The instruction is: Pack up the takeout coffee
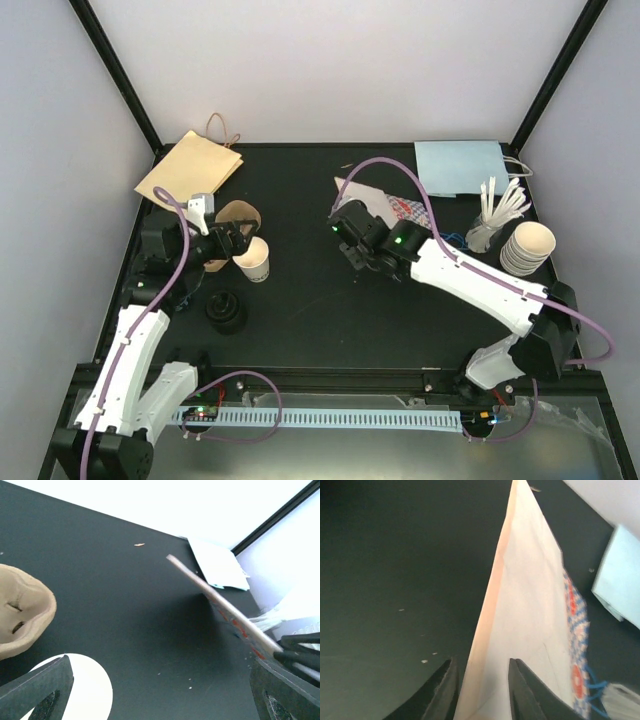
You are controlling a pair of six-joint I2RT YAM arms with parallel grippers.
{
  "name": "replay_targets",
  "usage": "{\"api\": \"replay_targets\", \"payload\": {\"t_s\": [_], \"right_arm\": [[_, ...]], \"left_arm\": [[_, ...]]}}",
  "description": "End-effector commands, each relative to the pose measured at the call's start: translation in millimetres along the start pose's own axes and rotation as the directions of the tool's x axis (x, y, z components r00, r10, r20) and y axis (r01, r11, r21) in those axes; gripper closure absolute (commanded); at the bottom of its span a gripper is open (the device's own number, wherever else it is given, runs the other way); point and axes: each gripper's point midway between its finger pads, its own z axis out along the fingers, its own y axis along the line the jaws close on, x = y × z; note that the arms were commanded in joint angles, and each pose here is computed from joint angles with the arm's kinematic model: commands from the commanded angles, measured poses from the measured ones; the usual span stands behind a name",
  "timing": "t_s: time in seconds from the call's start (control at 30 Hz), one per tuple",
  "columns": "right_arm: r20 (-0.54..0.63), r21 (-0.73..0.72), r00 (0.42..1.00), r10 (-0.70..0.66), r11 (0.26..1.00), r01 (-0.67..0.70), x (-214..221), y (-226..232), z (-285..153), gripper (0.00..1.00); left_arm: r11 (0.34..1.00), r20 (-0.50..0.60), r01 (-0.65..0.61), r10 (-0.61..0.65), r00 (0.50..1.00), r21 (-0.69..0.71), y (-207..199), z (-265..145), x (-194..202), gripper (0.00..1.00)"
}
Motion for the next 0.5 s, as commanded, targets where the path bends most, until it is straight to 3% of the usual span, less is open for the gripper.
{"api": "replay_targets", "payload": {"t_s": [0.0, 0.1, 0.17, 0.3, 0.47], "right_arm": [[0.084, -0.252, 0.991, 0.103, 0.964, -0.079, -14.9, 35.3, -17.1, 0.57], [0.092, -0.286, 0.987, 0.129, 0.953, -0.098, -16.0, 39.2, -19.0, 0.29], [0.091, -0.307, 0.986, 0.14, 0.946, -0.106, -18.0, 41.1, -20.7, 0.27], [0.091, -0.367, 0.976, 0.197, 0.918, -0.151, -24.7, 38.3, -22.1, 0.24], [0.039, -0.398, 0.935, 0.353, 0.863, -0.31, -25.6, 5.0, -7.6, 0.24]], "left_arm": [[0.993, -0.019, 0.059, -0.058, 0.998, 0.103, -12.8, 3.4, -0.1, 0.01], [0.957, -0.089, 0.07, -0.047, 0.995, 0.282, -39.0, 6.3, 12.0, 0.01], [0.955, -0.111, 0.09, -0.061, 0.992, 0.284, -41.6, 10.7, 13.7, 0.01], [0.976, -0.127, 0.012, 0.017, 0.992, 0.218, -53.4, 17.3, 19.2, 0.01], [0.98, -0.149, -0.032, 0.061, 0.987, 0.194, -75.8, 29.8, 30.1, 0.01]]}}
